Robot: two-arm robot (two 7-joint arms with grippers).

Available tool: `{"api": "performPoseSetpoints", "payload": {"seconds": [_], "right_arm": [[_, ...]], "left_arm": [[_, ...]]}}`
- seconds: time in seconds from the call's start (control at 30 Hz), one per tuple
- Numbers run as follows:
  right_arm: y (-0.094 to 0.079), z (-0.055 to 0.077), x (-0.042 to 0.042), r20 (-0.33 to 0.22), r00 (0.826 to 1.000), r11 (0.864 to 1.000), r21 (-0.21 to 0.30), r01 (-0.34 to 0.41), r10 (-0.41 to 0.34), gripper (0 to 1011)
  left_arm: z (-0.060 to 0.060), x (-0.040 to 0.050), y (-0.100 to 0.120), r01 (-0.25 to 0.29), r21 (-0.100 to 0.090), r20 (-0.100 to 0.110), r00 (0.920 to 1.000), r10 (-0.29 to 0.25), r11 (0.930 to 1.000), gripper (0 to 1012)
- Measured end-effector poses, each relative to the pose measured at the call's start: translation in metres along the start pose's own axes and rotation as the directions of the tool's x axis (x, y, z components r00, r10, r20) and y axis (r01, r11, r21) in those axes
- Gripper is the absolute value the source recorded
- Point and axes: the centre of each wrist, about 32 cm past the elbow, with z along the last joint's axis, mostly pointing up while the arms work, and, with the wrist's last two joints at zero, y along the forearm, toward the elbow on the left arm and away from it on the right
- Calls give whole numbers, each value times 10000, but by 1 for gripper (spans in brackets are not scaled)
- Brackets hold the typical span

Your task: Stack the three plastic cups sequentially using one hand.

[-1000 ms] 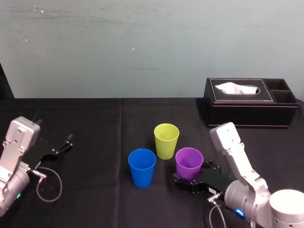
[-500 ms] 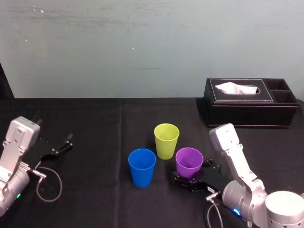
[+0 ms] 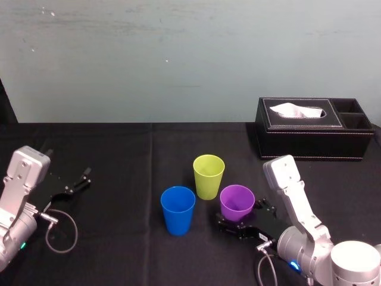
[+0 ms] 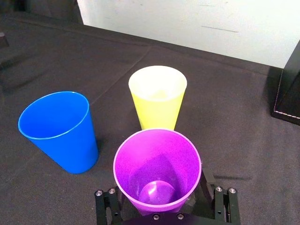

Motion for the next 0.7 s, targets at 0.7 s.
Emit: {"api": "performPoseSetpoints", "payload": {"seconds": [0.7], "right_arm": [[-2, 6, -4, 46, 10000, 10000, -23, -10, 10, 741]], "left_arm": [[0, 0, 0, 0, 1, 0, 10000, 0, 10000, 1000]]}}
